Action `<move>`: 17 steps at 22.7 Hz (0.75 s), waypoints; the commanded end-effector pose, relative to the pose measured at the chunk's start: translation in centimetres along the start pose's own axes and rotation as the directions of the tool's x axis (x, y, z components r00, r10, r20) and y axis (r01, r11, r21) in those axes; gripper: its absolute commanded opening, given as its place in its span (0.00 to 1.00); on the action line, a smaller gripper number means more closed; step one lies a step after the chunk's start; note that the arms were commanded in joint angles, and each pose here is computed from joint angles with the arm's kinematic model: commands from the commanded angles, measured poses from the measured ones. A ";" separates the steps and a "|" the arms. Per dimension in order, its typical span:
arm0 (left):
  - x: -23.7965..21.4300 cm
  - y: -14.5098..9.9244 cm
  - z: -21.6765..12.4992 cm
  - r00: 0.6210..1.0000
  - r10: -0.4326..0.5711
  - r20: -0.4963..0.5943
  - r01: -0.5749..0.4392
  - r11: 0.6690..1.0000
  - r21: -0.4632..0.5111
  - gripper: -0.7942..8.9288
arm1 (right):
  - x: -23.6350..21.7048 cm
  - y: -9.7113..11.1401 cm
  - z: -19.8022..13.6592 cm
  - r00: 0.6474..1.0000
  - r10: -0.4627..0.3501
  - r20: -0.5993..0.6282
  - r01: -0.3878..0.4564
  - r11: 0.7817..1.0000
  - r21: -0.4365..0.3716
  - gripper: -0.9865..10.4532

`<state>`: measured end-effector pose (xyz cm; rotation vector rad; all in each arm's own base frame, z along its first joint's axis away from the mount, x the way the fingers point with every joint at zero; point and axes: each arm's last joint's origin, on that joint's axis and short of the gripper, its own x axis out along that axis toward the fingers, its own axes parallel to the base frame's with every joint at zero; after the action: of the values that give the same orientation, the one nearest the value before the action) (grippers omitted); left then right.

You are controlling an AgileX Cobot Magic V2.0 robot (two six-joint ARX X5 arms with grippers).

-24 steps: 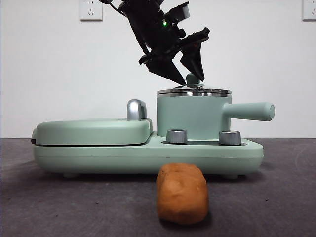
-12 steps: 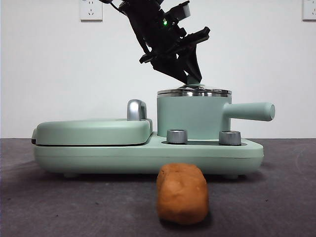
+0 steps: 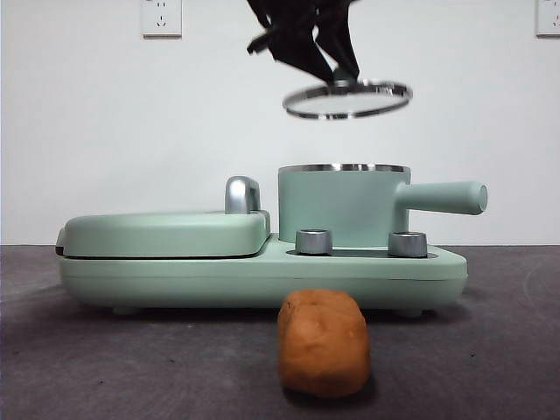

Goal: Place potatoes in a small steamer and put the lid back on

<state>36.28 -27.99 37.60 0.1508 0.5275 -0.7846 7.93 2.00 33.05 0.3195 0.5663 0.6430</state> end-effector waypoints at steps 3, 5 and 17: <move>-3.8 0.1 2.0 0.999 0.013 0.039 -0.013 1.000 -0.007 0.10 | 1.1 -0.4 0.7 0.998 0.015 -0.065 -0.008 0.995 0.096 0.47; -5.0 0.6 2.0 1.000 0.026 0.016 -0.026 1.000 -0.015 0.10 | 2.0 -0.6 0.8 0.994 0.025 -0.109 -0.011 0.992 0.122 0.47; -12.0 4.2 2.3 0.991 0.134 0.000 -0.133 0.988 -0.082 0.10 | 8.8 0.8 0.6 0.937 -0.036 -0.348 0.094 0.984 0.151 0.47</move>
<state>33.81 -18.65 43.36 0.1167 0.6199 -0.6276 13.42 7.46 30.08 0.3148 0.9532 0.6035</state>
